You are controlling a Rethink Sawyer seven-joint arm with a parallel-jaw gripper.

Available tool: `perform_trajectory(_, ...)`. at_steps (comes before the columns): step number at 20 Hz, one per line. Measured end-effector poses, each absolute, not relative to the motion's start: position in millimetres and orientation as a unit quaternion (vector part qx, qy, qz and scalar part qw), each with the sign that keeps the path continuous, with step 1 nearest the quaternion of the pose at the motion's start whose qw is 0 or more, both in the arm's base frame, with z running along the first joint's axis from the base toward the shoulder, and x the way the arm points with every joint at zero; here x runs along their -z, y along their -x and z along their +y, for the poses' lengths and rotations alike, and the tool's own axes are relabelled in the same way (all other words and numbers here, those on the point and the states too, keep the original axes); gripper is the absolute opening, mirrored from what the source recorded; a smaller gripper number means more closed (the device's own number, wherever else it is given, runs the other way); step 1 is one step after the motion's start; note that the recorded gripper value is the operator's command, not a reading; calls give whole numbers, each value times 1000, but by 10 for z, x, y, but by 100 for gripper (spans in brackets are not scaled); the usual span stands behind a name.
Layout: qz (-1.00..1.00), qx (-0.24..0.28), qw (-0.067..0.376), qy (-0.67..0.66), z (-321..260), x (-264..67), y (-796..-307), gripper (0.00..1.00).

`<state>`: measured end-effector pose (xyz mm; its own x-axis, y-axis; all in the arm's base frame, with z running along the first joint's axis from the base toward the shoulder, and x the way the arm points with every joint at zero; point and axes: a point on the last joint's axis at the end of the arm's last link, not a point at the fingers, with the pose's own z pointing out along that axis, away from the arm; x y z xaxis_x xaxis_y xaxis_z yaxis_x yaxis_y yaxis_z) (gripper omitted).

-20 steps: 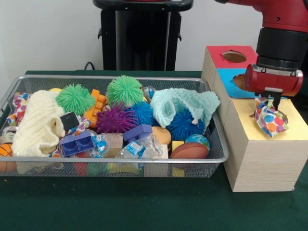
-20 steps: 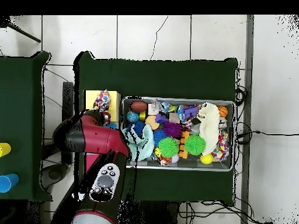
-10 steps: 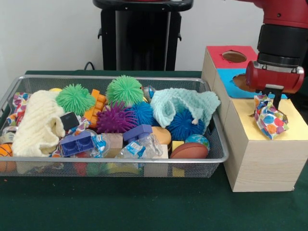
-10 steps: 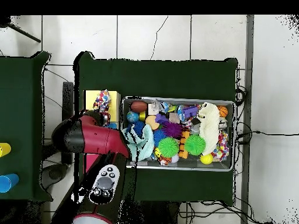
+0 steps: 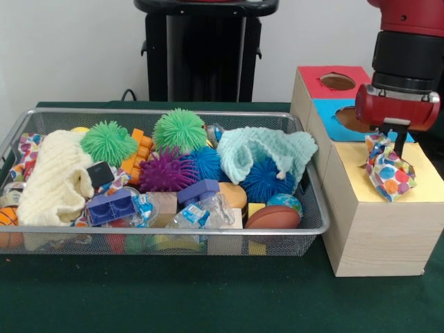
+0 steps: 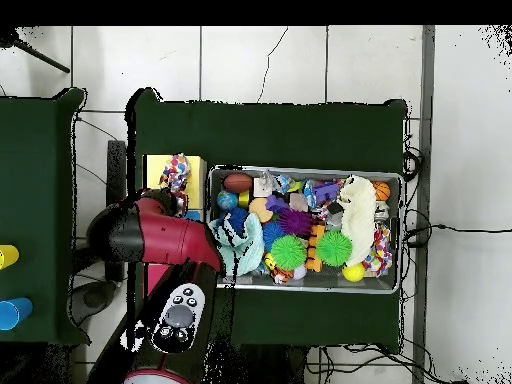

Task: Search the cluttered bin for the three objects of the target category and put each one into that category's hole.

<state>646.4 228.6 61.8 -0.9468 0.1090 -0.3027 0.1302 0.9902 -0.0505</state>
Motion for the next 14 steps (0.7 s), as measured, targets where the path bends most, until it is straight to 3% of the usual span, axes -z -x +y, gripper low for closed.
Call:
perform_trajectory(12, 988, 28, 135, -63, 2297, -830, -6460, 0)
perform_trajectory(13, 989, 27, 132, -62, 2316, -904, -6455, 100)
perform_trajectory(14, 989, 27, 132, -62, 2318, -915, -6454, 100)
